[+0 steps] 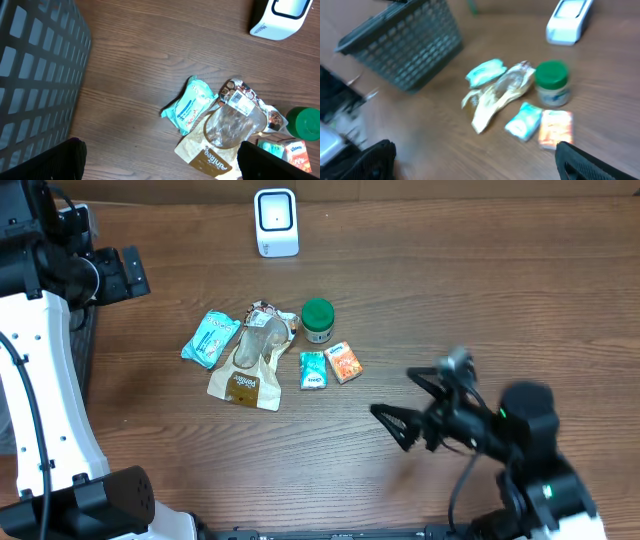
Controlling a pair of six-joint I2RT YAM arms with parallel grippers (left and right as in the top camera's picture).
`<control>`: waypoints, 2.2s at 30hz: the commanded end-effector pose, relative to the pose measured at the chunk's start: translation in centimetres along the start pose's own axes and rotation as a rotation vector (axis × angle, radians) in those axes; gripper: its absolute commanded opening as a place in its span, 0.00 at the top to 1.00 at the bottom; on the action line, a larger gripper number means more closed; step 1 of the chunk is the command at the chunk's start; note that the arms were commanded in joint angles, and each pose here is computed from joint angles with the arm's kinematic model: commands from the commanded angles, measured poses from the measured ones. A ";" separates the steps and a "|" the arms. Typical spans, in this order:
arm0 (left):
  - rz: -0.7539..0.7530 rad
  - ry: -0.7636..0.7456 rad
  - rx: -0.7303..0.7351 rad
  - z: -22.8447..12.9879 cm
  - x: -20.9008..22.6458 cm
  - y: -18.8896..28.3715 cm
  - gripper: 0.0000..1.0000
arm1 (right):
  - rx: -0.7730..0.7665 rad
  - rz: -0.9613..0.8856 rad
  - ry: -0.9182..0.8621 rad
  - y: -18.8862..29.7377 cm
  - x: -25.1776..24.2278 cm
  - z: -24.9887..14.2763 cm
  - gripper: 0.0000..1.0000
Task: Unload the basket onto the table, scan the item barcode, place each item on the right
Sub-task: 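Reach the right gripper toward the orange Kleenex pack on the table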
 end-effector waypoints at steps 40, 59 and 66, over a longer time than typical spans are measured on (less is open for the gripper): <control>-0.010 0.003 -0.010 0.2 -0.3 0.3 0.01 | 0.511 -0.451 -0.615 -17.8 -6.1 -4.5 0.96; -0.011 0.003 -0.010 0.2 -0.3 0.3 0.00 | 0.613 -0.598 -0.729 -19.2 -8.2 -9.2 0.96; -0.011 0.003 -0.010 0.2 -0.3 0.3 0.00 | 0.590 -0.593 -0.734 -19.6 -8.2 -9.0 0.96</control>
Point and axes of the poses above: each gripper's point midway between its finger pads, its own y axis back along the fingers, its own x axis along the line the jaws close on, z = x × y, the point moved 7 cm from there along y, back along the fingers, and after that the axes turned 2 degrees about y, right-handed, at the moved point
